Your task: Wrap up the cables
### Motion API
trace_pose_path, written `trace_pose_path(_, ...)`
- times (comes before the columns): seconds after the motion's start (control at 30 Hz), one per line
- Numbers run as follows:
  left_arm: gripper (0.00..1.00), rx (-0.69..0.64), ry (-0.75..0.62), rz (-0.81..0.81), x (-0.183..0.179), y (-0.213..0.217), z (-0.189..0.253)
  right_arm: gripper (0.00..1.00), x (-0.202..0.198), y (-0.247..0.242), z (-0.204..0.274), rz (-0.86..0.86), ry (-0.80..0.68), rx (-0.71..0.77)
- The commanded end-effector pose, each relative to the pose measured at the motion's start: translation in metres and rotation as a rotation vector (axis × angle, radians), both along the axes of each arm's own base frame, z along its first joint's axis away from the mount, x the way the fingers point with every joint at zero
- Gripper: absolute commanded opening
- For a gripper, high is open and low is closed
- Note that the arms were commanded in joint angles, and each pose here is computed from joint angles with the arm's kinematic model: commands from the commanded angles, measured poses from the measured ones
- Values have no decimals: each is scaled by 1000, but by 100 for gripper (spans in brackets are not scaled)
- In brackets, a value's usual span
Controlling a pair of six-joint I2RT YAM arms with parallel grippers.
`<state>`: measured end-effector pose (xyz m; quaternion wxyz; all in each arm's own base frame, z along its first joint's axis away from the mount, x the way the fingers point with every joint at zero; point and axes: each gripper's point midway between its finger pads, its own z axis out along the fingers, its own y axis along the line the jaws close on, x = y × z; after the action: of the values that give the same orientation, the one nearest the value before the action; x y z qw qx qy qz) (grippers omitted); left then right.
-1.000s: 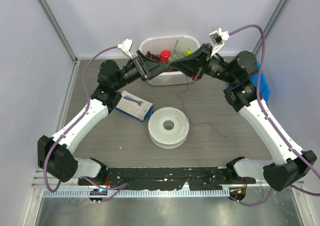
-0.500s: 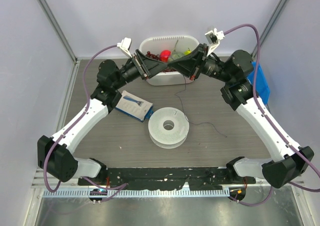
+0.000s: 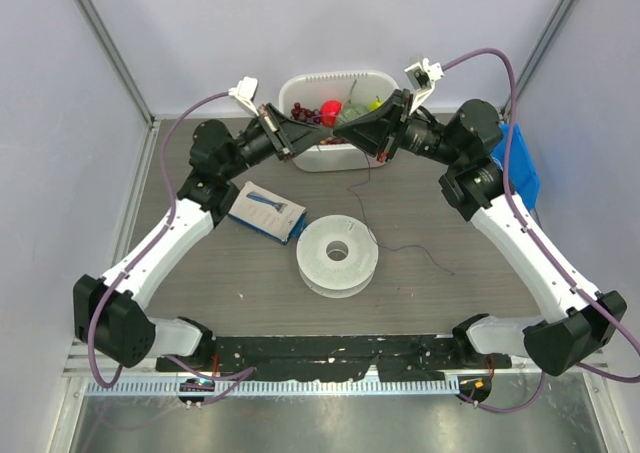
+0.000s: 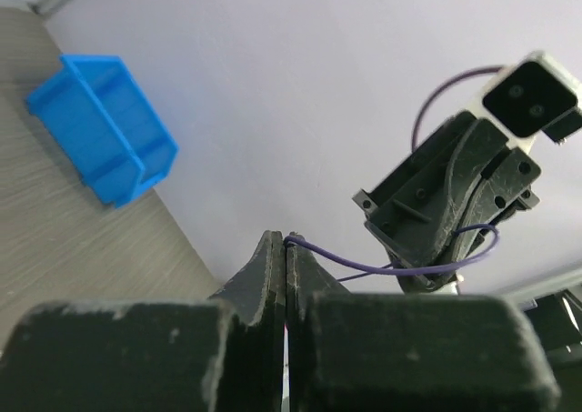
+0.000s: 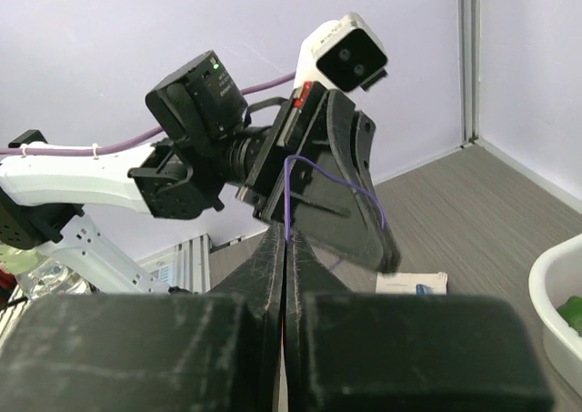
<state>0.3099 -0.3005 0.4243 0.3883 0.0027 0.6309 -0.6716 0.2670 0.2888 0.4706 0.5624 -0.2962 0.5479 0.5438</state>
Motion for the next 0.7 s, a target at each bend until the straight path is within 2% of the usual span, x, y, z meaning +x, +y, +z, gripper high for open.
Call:
trace_pose_path(0.0, 0, 28, -7, 110, 11, 51, -1, 1, -7, -8, 4, -41, -47, -26)
trace_pose_path(0.07, 0, 54, 23, 170, 22, 79, -10, 16, -3, -9, -8, -67, -36, -61)
trace_pose_path(0.1, 0, 71, 36, 198, 26, 93, -14, 30, 0, -10, -12, -79, -35, -76)
trace_pose_path(0.13, 0, 82, 51, 217, 30, 105, -18, 38, 5, -10, -20, -92, -23, -94)
trace_pose_path(0.17, 0, 93, 63, 244, 35, 118, -19, 54, 8, -9, -25, -97, -14, -109)
trace_pose_path(0.23, 0, 137, 92, 290, 42, 141, -23, 69, 19, -6, -41, -110, 8, -153)
trace_pose_path(0.3, 0, 172, 110, 352, 49, 167, -23, 78, 25, -7, -60, -116, 31, -225)
trace_pose_path(0.37, 0, 213, 115, 407, 51, 189, -23, 80, 26, -14, -86, -135, 73, -330)
trace_pose_path(0.4, 0, 239, 114, 439, 52, 199, -21, 82, 32, -21, -88, -169, 25, -379)
trace_pose_path(0.43, 0, 276, 111, 465, 54, 207, -23, 82, 30, -30, -111, -181, 104, -455)
trace_pose_path(0.47, 0, 312, 115, 482, 54, 213, -26, 82, 36, -41, -121, -213, 62, -535)
trace_pose_path(0.67, 0, 378, 82, 488, 50, 221, -30, 82, 39, -149, -232, -251, 229, -917)
